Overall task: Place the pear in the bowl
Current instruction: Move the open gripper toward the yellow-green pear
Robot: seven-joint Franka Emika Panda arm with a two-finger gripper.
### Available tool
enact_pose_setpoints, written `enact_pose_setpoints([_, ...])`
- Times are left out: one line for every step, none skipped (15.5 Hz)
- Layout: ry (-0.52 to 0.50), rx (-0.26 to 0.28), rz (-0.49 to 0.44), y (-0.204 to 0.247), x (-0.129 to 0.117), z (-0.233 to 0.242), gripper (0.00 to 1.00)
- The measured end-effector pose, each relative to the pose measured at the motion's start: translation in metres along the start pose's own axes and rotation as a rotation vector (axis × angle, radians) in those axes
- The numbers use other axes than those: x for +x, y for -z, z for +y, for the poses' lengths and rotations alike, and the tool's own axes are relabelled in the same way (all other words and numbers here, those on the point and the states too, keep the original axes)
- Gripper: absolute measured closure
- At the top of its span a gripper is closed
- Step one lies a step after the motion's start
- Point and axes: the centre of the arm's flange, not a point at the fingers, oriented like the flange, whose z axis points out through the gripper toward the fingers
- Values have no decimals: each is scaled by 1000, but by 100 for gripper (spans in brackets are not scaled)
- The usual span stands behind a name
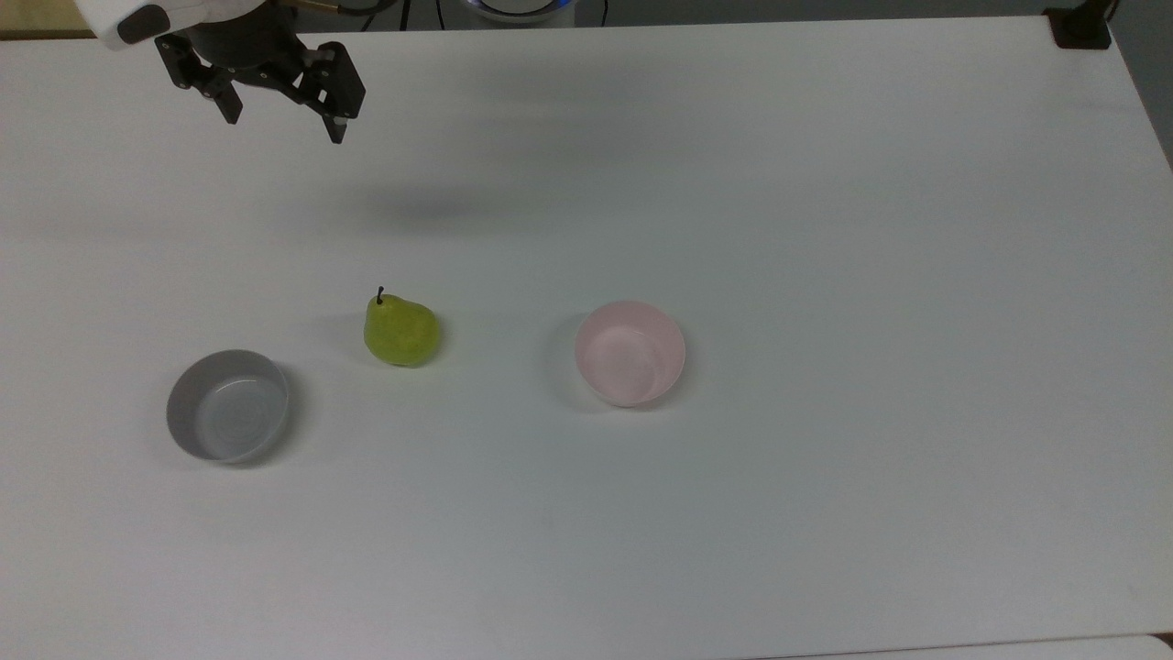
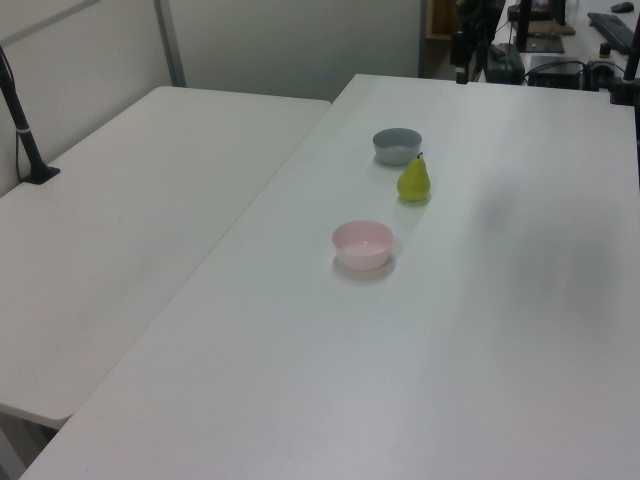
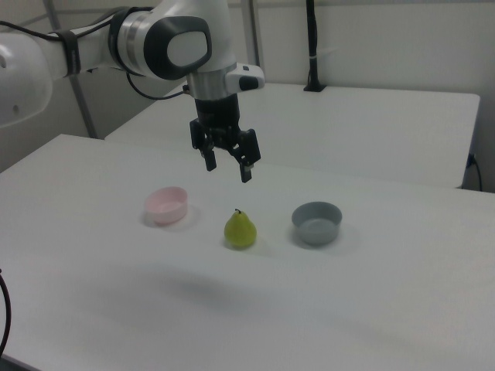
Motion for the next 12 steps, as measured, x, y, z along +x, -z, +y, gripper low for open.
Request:
enact_pose_setpoints([-2,0,0,0,0,1,0])
enact_pose_setpoints([-1,-1,1,-1,1,0,0])
enact_pose_setpoints([0,-1,1,-2,2,0,0])
enact_pose_setpoints([1,-2,0,-3,2,-1,0])
enact_pose_setpoints([2,-2,-1,-4,3,-2,0])
enact_pose_setpoints([3,-2,-1,-4,3,-2,0])
enact_pose_setpoints([3,-2,-1,-4,3,-2,0])
enact_pose_setpoints([3,-2,-1,-4,3,-3,0])
enact_pose_setpoints([4,-2,-1,-4,3,-3,0])
enact_pose_setpoints([5,-2,-1,-5,3,-4,0])
enact_pose_setpoints([6,-2,-2,-5,3,-4,0])
enact_pose_setpoints([7,-2,-2,-5,3,-5,0])
